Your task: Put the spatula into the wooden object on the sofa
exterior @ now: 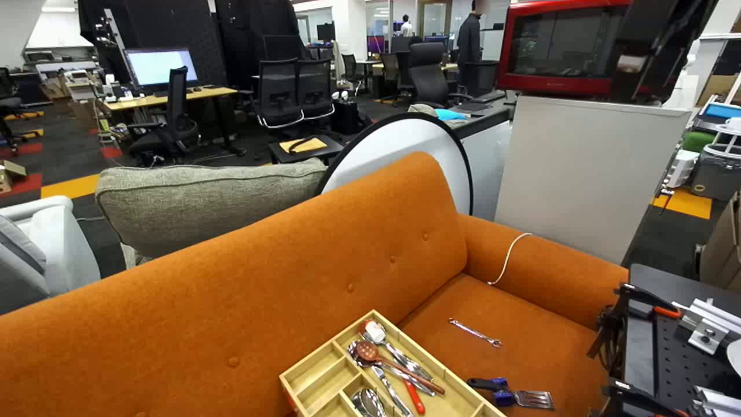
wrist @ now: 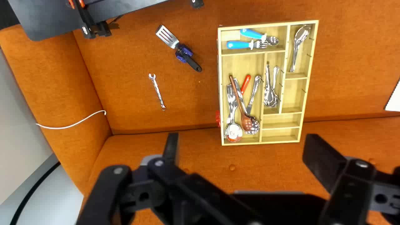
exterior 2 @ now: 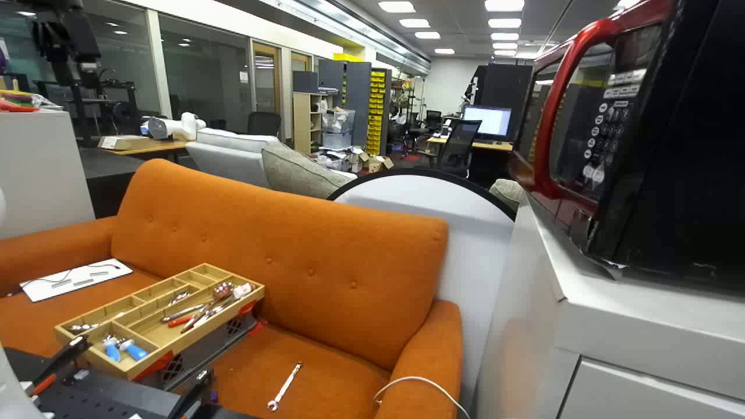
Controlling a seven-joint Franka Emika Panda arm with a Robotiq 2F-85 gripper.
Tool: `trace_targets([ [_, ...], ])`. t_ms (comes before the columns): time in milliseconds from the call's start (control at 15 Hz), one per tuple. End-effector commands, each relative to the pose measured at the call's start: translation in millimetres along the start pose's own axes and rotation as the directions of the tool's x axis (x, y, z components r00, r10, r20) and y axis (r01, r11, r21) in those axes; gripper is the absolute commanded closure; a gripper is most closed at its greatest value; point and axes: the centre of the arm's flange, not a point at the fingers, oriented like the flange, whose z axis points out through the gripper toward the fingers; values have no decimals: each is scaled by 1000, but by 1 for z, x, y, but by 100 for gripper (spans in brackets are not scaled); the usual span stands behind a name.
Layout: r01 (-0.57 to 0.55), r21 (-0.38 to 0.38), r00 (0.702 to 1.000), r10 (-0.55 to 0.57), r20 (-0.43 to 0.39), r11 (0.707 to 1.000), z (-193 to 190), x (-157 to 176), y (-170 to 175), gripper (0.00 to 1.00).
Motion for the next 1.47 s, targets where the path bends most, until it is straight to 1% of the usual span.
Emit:
trace_targets([
  [0, 0, 0, 1000, 0, 0, 1000, 0, 0, 0, 0],
  [200, -3, 2, 1000, 3, 4, 1000, 2, 0, 0, 0],
  [333, -6, 12, 1000, 6, 24, 1000, 9, 2, -3, 0],
  [400, 10, 10, 999, -10, 52, 1000, 16, 3, -5, 0],
  [600, 44, -53, 994, -38, 106, 998, 51, 7, -10, 0],
  [867, 97, -129, 979, -71, 194, 987, 111, 16, -27, 0],
  [1000, 105, -151, 968, -66, 242, 983, 138, 24, -34, 0],
  [1133, 92, -136, 955, -49, 291, 986, 159, 31, -38, 0],
  [1200, 98, -141, 962, -57, 268, 985, 152, 19, -30, 0],
  [1267, 100, -143, 956, -55, 287, 985, 161, 21, -30, 0],
  [1400, 100, -141, 957, -56, 286, 985, 160, 22, -31, 0],
])
